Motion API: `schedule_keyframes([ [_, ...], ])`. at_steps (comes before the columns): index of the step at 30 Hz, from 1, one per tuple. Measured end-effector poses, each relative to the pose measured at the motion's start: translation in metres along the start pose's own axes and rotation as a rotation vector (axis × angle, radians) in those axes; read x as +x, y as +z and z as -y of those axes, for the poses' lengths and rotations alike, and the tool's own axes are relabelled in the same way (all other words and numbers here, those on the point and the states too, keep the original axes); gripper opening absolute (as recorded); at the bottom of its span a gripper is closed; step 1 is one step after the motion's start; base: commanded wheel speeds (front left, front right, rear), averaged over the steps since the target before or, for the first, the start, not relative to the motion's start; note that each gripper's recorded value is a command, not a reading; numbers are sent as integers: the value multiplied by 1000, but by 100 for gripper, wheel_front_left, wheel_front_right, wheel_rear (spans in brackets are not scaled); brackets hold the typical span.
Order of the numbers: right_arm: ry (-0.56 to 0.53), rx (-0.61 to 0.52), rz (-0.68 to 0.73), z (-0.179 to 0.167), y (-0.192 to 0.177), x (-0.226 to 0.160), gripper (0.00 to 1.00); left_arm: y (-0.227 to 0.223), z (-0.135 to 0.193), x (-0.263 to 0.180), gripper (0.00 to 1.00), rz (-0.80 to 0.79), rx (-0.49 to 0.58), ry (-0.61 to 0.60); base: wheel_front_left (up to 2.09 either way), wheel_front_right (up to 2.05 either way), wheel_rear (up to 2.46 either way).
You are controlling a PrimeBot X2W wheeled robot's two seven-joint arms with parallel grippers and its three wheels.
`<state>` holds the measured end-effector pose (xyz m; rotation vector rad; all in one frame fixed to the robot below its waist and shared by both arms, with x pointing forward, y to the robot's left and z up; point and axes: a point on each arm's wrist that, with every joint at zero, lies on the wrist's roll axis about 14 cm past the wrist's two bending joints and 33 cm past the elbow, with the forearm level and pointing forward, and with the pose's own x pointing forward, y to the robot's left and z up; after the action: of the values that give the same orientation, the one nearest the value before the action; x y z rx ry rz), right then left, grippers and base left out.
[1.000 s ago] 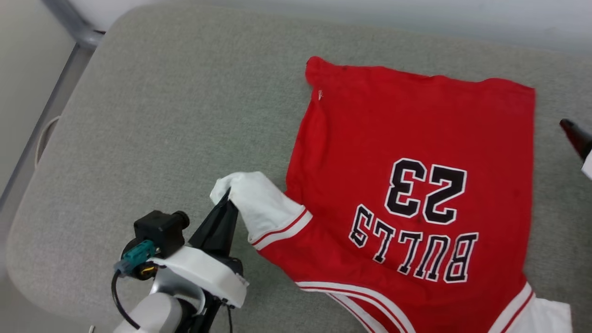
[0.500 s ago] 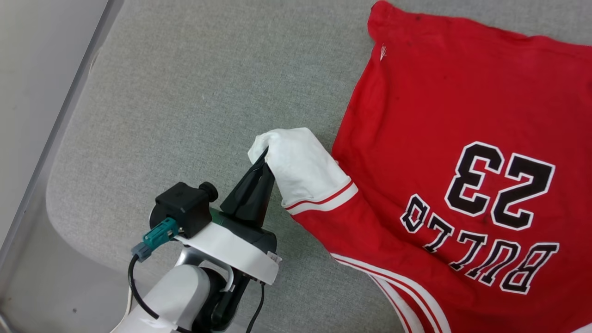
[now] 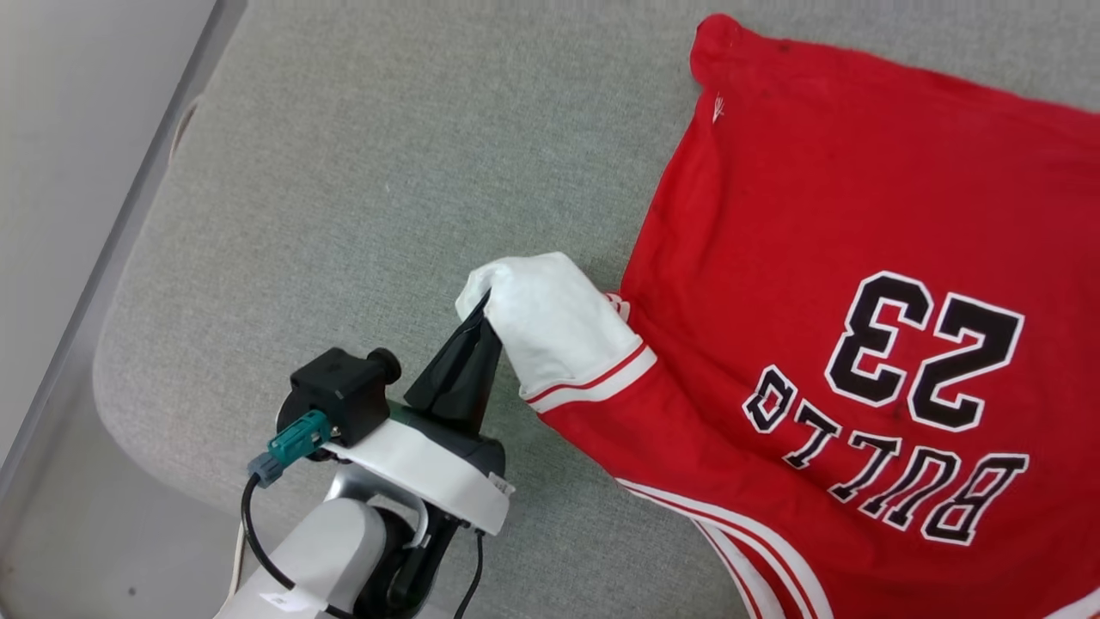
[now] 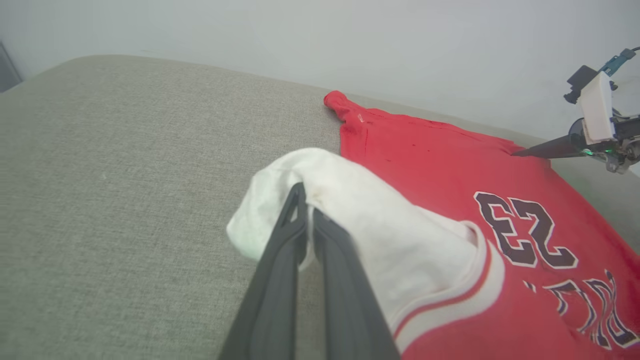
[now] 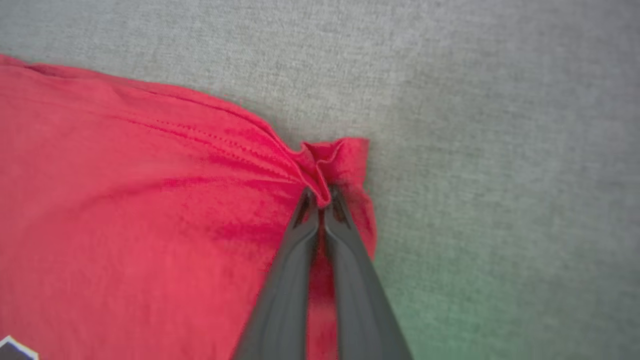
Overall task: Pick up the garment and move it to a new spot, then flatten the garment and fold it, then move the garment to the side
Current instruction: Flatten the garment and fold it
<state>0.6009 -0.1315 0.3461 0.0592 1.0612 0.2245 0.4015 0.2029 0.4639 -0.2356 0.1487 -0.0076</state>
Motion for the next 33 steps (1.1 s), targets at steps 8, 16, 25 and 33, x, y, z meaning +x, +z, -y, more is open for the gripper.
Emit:
schedule_keyframes([
  [8,-76,-30,63,31,-7,-58,0,-3,-14,-28,0,-25,-19,55,0,0,0],
  [16,-131,60,141,75,-71,-121,0,-15,-18,-44,0,-76,-43,62,0,0,0],
  [25,-207,274,154,105,-204,-184,0,-35,-7,-45,0,-158,-44,18,0,0,0],
  [33,-233,488,93,86,-312,-210,0,-38,12,-34,0,-180,-36,-47,0,0,0],
])
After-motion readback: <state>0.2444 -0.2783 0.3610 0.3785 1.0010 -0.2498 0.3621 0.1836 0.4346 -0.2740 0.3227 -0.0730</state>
